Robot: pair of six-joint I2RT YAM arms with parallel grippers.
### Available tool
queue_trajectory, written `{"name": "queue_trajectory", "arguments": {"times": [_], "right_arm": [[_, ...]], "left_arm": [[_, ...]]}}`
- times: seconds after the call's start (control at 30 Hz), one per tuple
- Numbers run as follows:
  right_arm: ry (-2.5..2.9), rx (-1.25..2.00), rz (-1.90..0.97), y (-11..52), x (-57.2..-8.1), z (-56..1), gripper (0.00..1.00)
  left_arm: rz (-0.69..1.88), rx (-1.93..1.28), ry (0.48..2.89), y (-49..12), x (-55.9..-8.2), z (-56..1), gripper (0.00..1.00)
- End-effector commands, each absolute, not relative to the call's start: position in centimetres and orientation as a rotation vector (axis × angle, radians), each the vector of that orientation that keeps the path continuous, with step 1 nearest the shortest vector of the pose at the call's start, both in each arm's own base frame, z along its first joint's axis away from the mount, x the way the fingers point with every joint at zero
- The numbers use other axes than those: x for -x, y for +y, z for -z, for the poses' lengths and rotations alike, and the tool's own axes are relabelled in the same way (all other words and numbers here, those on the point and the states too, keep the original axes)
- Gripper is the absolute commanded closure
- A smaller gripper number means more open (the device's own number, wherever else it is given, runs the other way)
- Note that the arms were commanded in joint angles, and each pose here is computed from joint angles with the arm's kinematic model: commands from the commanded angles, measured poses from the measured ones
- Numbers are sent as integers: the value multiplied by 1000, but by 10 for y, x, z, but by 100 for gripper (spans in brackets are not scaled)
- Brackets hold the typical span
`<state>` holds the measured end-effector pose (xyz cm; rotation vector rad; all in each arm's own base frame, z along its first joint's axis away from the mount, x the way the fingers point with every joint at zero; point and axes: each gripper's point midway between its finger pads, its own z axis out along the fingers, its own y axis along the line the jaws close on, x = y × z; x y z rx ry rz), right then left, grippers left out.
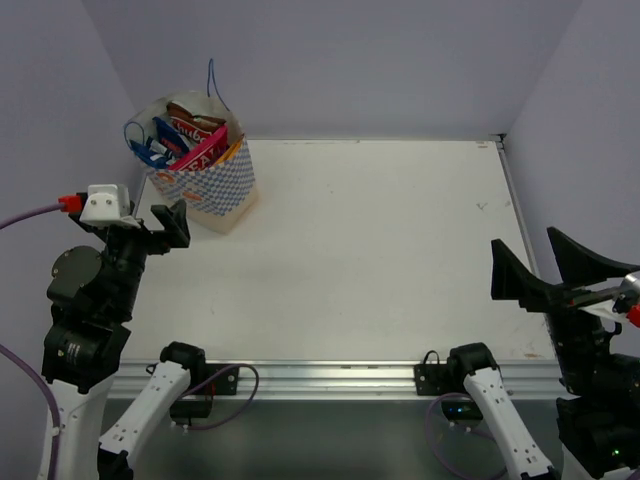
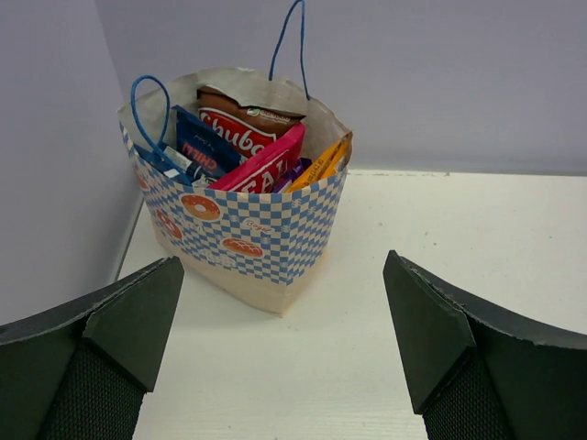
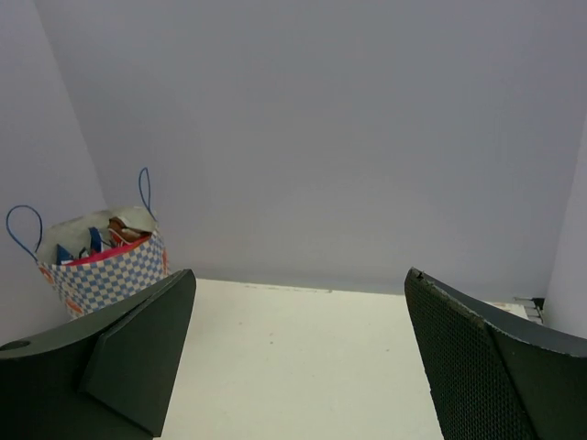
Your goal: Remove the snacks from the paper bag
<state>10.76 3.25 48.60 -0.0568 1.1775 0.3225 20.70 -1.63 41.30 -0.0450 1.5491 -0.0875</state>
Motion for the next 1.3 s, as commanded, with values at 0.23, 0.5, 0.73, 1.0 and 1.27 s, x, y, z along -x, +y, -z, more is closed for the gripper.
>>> {"name": "queue_trajectory", "arguments": {"times": [0.23,0.5,0.73,1.0,1.27], "right_arm": [[1178,85,-386,43,-104,-481,1],[1363,256,-550,89,-131,-447,1],[1522,335,-663,115,-153,-407,1],[1572,350,-735,127,-161,-384,1],[1604,358,-731,128,-168,-369,1]], "left_arm": [[115,8,1551,-23,-206,-412,0],[132,-142,1753,-59,-274,-386,0],[82,-135,1814,-77,-367,-372,0],[60,-136,1986,-75,-455,-318,11],[119,-258,2134,-89,-457,-277,44]]}}
